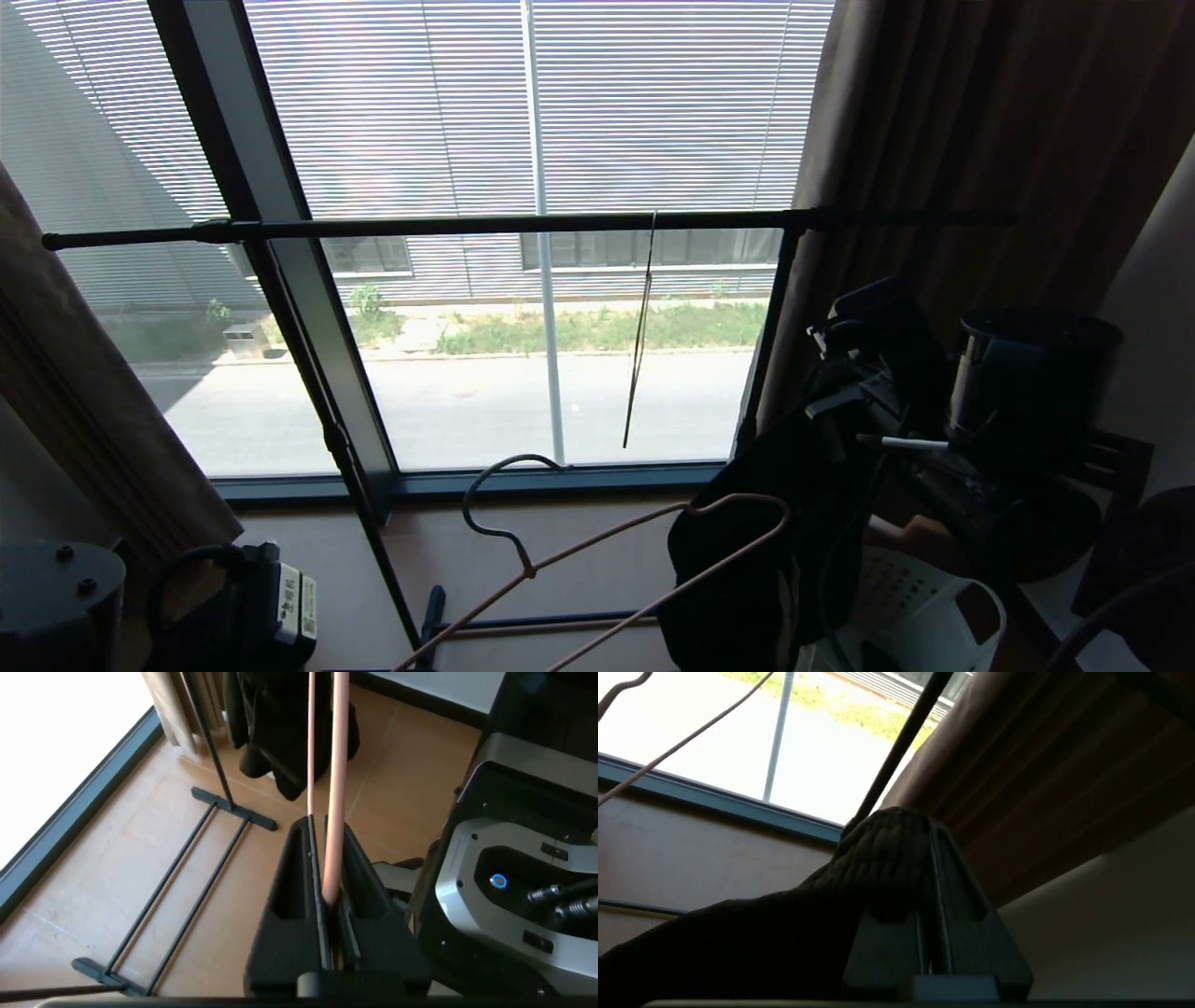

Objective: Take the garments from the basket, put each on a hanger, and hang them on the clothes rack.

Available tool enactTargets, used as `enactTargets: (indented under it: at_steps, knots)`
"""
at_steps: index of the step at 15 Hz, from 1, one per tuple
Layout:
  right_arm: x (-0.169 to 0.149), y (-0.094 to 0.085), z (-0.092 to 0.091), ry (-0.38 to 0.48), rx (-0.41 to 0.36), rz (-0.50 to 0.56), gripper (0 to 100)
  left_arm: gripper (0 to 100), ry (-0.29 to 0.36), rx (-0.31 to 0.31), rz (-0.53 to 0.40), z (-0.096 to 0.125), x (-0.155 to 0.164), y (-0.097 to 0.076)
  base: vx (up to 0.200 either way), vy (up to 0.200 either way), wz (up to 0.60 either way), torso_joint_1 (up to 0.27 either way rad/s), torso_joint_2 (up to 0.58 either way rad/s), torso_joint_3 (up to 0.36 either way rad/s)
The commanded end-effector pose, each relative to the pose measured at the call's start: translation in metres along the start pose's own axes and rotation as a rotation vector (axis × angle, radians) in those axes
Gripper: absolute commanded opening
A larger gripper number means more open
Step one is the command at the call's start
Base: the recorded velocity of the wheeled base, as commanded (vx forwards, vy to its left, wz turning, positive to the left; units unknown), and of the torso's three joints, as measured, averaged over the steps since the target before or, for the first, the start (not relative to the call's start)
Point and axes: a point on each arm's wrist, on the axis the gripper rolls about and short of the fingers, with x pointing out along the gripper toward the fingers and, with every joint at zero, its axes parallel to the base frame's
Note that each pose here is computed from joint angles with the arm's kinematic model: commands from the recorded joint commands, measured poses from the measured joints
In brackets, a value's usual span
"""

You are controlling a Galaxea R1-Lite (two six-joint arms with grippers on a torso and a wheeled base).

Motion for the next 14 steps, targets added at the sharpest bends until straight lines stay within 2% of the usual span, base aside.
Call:
enactTargets:
  at_steps: [1,6,11,14]
  knots:
    - [-0.004,0.003,0.0,-0.005,-0.005,0.015,0,0,0.045,-0.027,-0.015,-0.006,0.011,0.004,0.0,0.0,0.0,0.0,0.0,0.0]
    - [-0.011,0.012,0.002,-0.017,-0.015,0.044,0,0,0.021,-0.009,-0.011,-0.001,0.037,0.02,0.0,0.0,0.0,0.0,0.0,0.0]
    - [-0.016,0.02,0.003,-0.023,-0.023,0.06,0,0,0.009,0.0,-0.016,-0.005,0.049,0.022,0.0,0.0,0.0,0.0,0.0,0.0]
    - [-0.022,0.023,0.004,-0.022,-0.024,0.029,0,0,0.009,-0.001,-0.014,-0.006,0.053,0.024,0.0,0.0,0.0,0.0,0.0,0.0]
